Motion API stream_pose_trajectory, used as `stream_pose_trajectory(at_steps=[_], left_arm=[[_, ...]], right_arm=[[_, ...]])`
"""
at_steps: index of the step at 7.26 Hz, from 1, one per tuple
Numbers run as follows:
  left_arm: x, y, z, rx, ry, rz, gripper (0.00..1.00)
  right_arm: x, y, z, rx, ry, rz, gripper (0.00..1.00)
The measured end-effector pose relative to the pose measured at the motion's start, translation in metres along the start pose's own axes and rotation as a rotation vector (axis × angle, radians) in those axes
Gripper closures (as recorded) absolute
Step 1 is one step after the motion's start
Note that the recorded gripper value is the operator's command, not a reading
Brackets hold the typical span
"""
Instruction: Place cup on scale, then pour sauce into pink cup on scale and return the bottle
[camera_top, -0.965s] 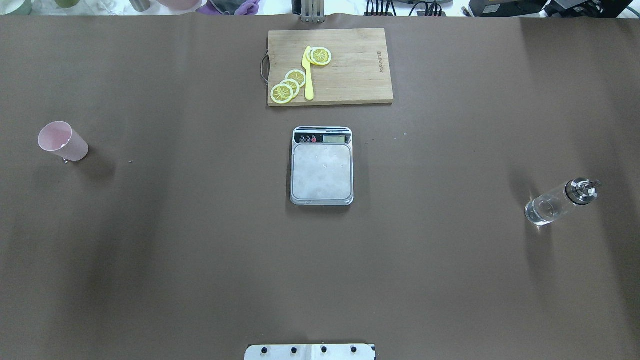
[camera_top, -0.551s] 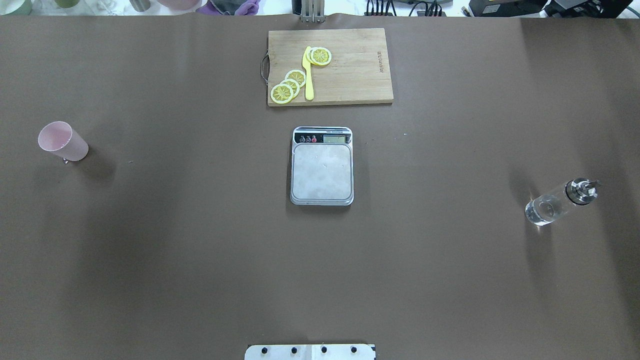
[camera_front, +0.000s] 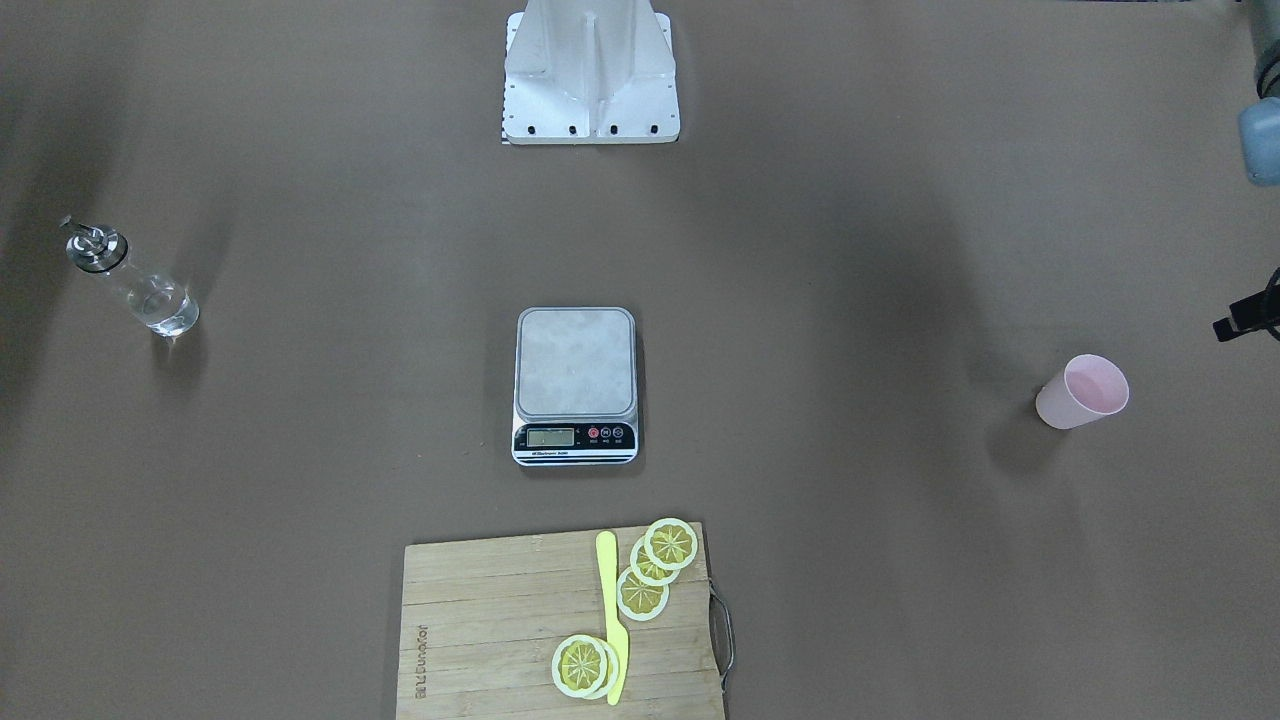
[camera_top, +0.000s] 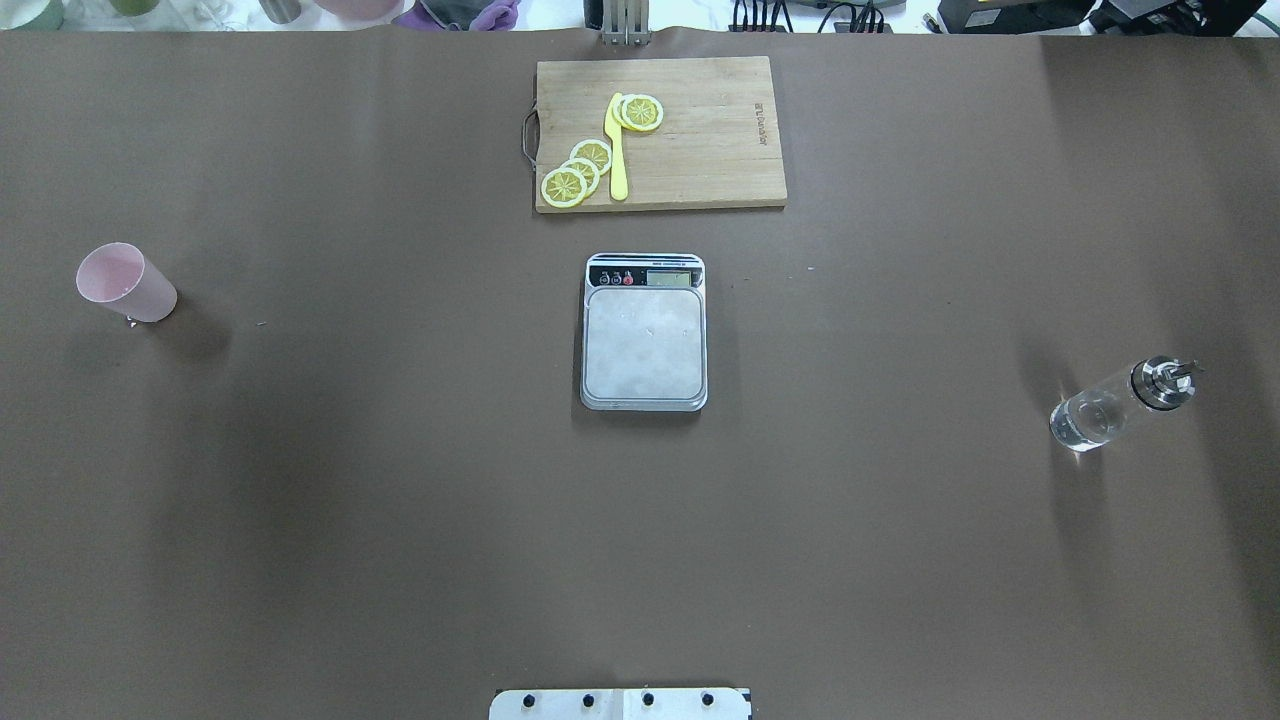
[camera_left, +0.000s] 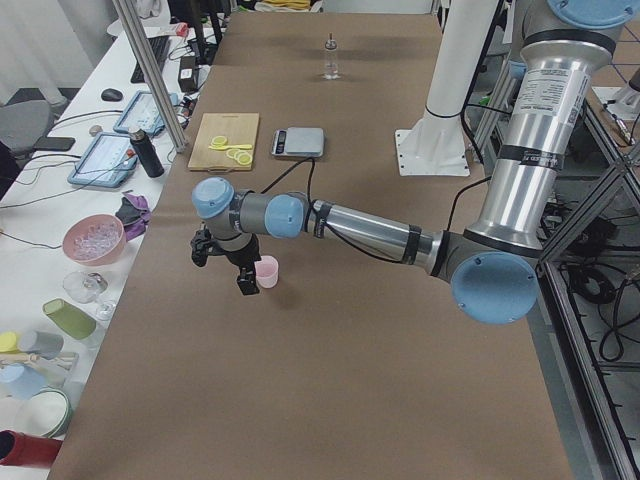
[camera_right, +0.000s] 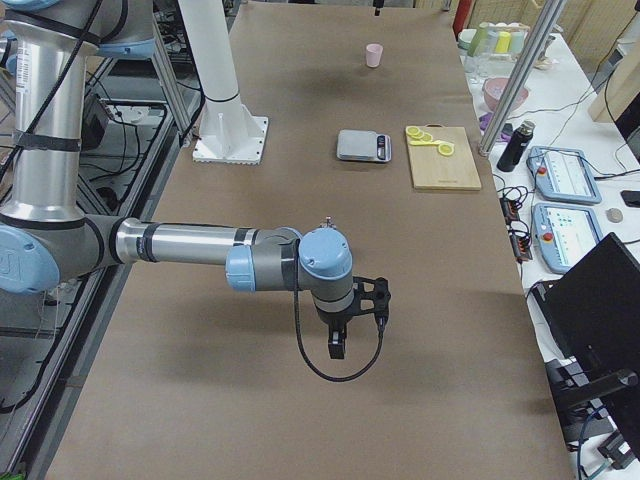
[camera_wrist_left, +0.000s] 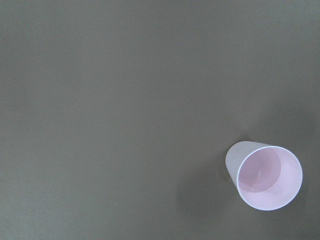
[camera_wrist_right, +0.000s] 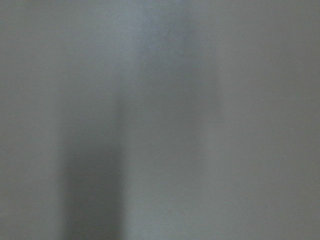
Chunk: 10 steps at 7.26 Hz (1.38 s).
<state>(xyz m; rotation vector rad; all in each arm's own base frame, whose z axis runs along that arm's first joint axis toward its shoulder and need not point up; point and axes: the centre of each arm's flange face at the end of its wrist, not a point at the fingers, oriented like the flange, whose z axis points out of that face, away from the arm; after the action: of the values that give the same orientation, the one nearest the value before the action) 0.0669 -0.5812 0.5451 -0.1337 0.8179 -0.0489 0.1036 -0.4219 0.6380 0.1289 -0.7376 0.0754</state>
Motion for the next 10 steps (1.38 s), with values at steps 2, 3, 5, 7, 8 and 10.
stream_pose_trajectory(at_steps=[2, 3, 5, 7, 8, 10], left_arm=[[0.016, -0.008, 0.040, -0.002, 0.008, 0.000, 0.03], [0.021, -0.010, 0.057, -0.001, 0.013, 0.001, 0.09], [0.034, -0.012, 0.079, -0.013, 0.015, 0.008, 0.44], [0.044, -0.014, 0.087, -0.022, 0.014, 0.018, 0.56], [0.046, -0.015, 0.089, -0.026, 0.013, 0.022, 0.63], [0.047, -0.015, 0.094, -0.035, 0.011, 0.022, 0.63]], right_arm=[[0.001, 0.000, 0.001, -0.003, 0.002, -0.001, 0.00], [0.002, 0.000, 0.003, -0.006, 0.003, -0.005, 0.00], [0.009, 0.003, 0.010, -0.014, 0.003, -0.036, 0.00], [0.015, 0.002, 0.017, -0.008, 0.002, -0.046, 0.00], [0.016, 0.001, 0.018, -0.003, 0.003, -0.050, 0.00], [0.017, 0.001, 0.019, -0.002, 0.004, -0.050, 0.00]])
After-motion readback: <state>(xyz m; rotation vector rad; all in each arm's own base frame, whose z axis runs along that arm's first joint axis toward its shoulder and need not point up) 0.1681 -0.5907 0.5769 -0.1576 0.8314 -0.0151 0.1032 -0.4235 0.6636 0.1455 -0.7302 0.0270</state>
